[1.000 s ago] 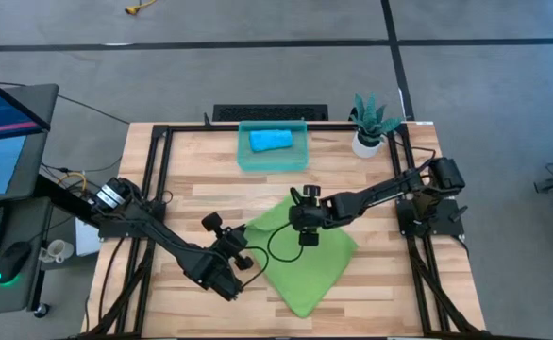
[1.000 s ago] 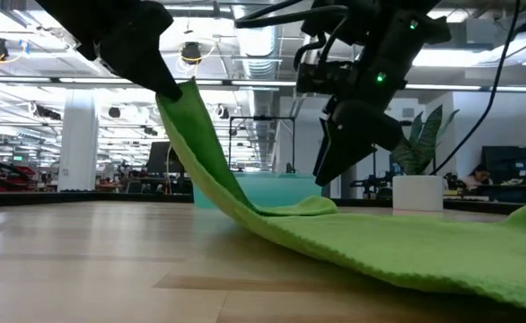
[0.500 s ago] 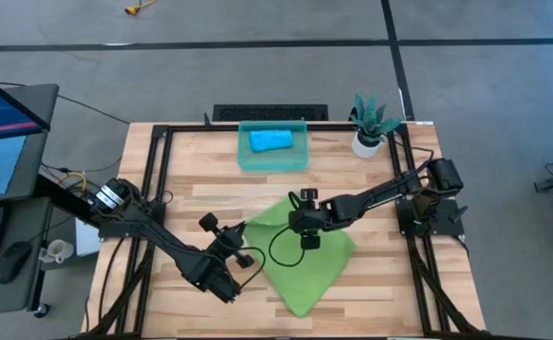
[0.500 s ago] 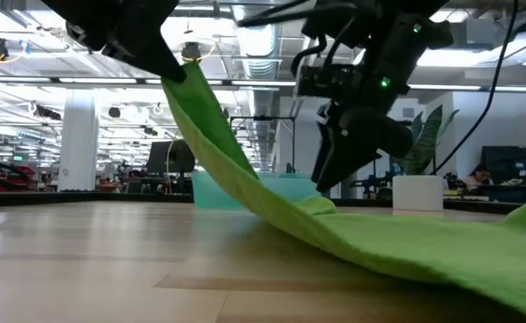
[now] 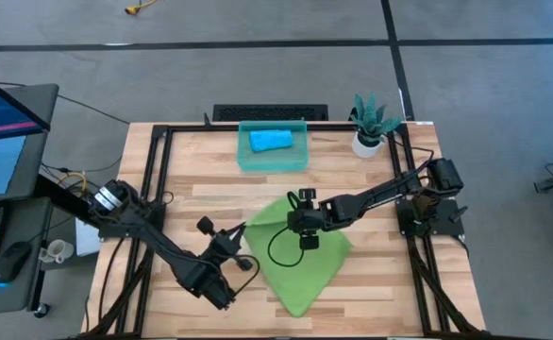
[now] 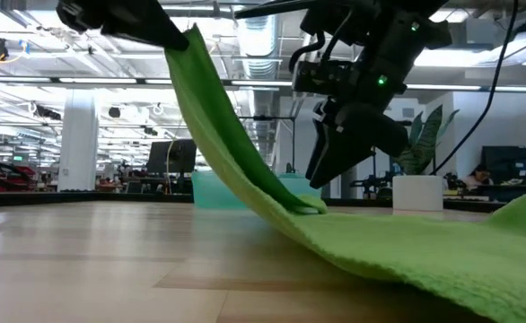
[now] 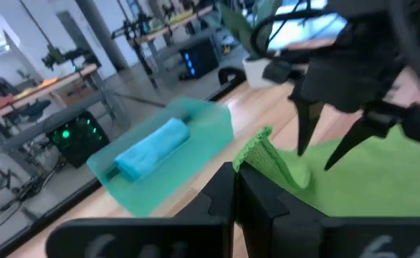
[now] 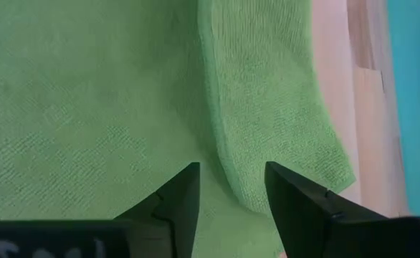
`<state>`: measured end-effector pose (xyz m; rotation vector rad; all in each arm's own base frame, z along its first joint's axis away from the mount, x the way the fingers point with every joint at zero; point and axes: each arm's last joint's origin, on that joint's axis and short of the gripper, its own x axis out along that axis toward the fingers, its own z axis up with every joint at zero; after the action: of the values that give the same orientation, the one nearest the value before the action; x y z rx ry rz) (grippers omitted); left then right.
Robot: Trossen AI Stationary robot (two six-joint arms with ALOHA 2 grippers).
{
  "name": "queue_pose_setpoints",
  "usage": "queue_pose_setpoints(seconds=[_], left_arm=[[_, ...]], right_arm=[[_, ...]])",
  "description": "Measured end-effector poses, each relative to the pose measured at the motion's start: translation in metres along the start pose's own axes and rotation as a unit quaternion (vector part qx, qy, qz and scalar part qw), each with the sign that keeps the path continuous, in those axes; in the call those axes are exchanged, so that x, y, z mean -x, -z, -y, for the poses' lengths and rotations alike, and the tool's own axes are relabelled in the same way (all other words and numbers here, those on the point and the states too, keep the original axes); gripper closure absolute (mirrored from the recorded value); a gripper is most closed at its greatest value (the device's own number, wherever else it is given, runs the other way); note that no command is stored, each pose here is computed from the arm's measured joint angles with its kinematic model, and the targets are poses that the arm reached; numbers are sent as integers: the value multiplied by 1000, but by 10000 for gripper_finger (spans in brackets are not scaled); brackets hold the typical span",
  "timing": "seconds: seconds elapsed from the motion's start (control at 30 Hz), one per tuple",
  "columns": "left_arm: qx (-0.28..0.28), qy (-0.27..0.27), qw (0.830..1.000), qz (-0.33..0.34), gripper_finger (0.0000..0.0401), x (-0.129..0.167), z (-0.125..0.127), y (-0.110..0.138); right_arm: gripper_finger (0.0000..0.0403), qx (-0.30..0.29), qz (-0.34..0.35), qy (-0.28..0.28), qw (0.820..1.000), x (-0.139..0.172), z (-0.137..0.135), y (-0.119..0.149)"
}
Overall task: Roll microfiber towels into tight, uniform cylinder then place into a basket
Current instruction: Fold the green microfiber cloth
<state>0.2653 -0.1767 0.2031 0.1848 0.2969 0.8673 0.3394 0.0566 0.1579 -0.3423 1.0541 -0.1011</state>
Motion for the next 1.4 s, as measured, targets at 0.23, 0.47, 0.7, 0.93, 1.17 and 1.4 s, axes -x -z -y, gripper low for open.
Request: queue_pose_setpoints(seconds=[0.23,0.47,0.7,0.93,1.17,1.4], left_arm=[[-1,2,1000,16,401,3,0,0],[-1,1,1000,16,401,3,0,0],[-6,1,1000,17,401,3,0,0],[-9,0,1000,16,401,3,-1,0],[-12,0,1000,15,401,3,-1,0],[-17,2,1000,4,401,3,-1,1]], right_arm=[[223,-1,2,0,1000,0,0,0],[226,16,12,2,1000,-18,-6,-3],[233,16,-3,13,1000,-27,-3,3],[234,4,-13,23,1000,-43,-2,5],[247,-16,-20,44,999,-46,3,7],[287,-15,-27,50,998,-44,3,8]])
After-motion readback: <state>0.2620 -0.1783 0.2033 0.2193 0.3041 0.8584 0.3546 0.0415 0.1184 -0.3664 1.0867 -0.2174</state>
